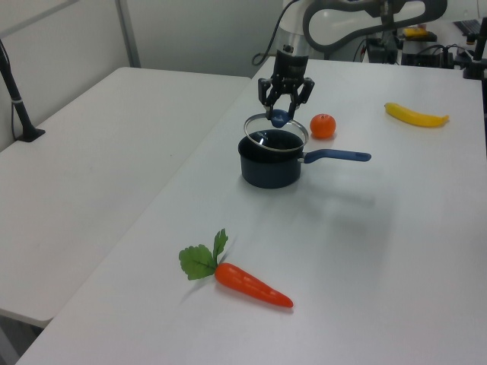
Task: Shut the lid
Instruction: 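Lower the glass lid onto the saucepan rim and release the knob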
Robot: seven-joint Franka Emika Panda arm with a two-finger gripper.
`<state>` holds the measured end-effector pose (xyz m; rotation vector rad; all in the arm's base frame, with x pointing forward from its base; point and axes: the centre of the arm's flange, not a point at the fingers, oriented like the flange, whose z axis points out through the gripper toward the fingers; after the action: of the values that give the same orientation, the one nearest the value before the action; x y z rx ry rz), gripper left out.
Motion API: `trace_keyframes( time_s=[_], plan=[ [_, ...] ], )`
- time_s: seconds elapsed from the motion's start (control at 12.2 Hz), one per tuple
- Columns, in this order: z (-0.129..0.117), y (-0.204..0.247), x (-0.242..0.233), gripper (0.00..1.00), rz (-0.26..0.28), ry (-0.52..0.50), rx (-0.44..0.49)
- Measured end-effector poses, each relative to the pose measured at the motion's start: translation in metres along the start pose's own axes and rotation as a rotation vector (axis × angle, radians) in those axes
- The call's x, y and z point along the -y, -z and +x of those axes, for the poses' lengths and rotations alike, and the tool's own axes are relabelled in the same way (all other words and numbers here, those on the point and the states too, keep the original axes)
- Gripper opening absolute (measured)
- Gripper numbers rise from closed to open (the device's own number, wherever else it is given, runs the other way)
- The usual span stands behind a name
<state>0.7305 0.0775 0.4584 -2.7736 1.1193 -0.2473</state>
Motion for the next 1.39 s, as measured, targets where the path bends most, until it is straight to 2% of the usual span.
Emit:
trace_keyframes(
  time_s=[1.15, 1.39],
  plan=[
    [-0.011, -0.027, 0.011, 0.61, -0.012, 0.016, 0.018],
    [-0.011, -0.032, 0.01, 0.65, -0.017, 0.016, 0.022]
  ],
)
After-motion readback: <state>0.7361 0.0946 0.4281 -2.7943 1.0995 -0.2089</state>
